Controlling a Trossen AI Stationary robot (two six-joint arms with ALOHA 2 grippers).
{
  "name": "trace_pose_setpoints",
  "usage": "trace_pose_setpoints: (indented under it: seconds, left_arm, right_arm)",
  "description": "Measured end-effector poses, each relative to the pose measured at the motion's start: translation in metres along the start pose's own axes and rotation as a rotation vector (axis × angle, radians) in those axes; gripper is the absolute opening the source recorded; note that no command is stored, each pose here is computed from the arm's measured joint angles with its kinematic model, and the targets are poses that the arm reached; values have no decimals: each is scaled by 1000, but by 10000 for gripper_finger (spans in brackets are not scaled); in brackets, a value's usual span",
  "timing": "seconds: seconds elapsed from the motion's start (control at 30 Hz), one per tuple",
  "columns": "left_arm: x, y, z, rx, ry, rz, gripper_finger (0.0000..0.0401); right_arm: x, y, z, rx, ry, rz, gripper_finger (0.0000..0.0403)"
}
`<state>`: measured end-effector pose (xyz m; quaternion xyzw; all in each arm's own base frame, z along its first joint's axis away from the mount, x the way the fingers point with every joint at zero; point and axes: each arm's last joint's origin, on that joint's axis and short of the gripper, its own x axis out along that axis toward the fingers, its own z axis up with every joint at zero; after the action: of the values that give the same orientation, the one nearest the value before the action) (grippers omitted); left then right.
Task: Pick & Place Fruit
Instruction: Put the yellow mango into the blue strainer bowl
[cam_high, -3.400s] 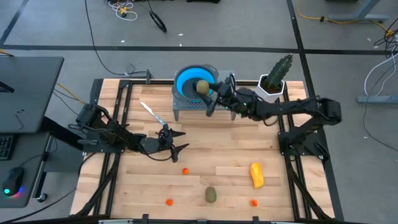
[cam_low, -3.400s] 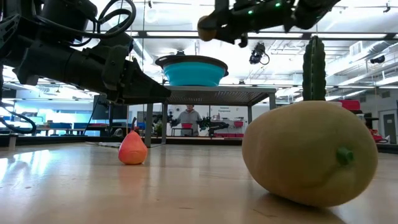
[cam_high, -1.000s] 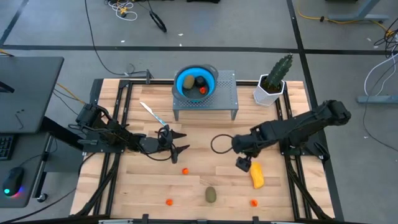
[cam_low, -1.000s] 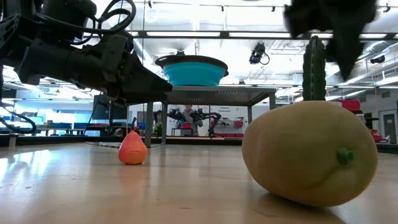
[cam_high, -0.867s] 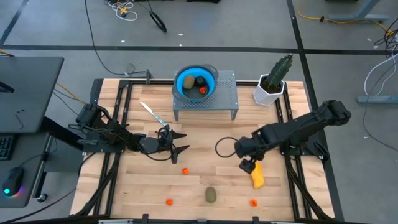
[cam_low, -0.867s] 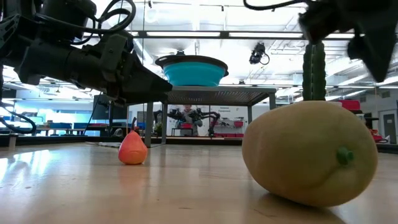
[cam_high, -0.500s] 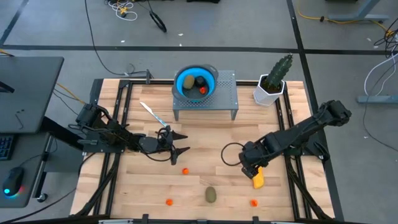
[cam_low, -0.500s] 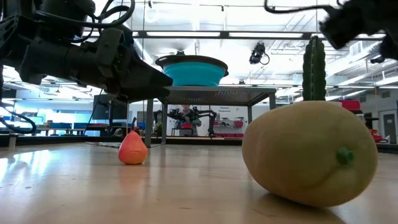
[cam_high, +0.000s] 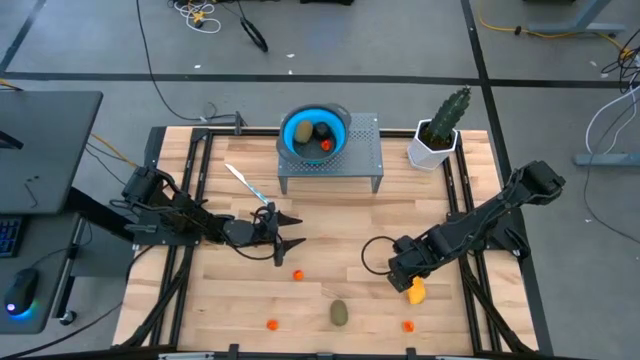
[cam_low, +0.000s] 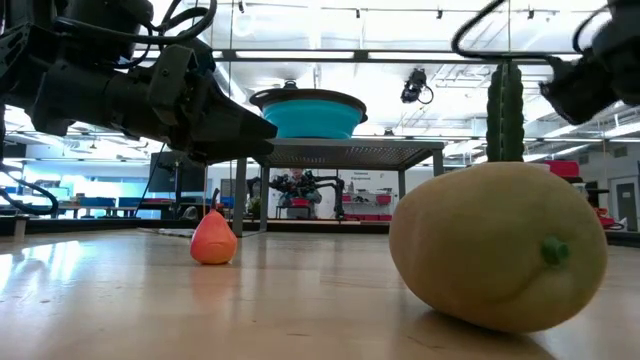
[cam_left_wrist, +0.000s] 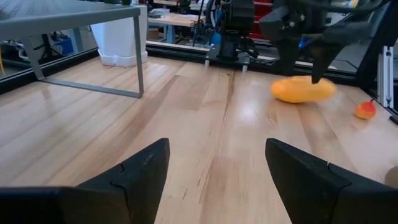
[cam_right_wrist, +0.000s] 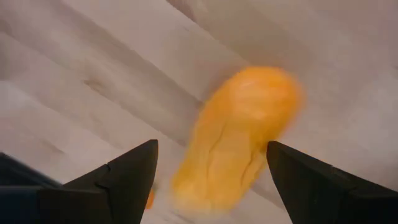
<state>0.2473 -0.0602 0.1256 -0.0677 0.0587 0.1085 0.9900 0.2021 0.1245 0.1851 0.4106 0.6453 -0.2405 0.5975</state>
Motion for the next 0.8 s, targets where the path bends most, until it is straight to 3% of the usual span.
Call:
trace_pose_setpoints:
  seconds: [0.23, 0.47, 0.8]
  left_arm:
    - [0, 0, 0, -7, 1, -6, 272]
    - [0, 0, 0, -16, 2, -6, 272]
    - [-1, -2, -2, -25, 19, -9, 272]
  right_arm:
    - [17, -12, -3, 40, 38, -19, 308]
    - [22, -5, -6, 2, 44, 78, 308]
    - [25, -6, -22, -100, 76, 65, 308]
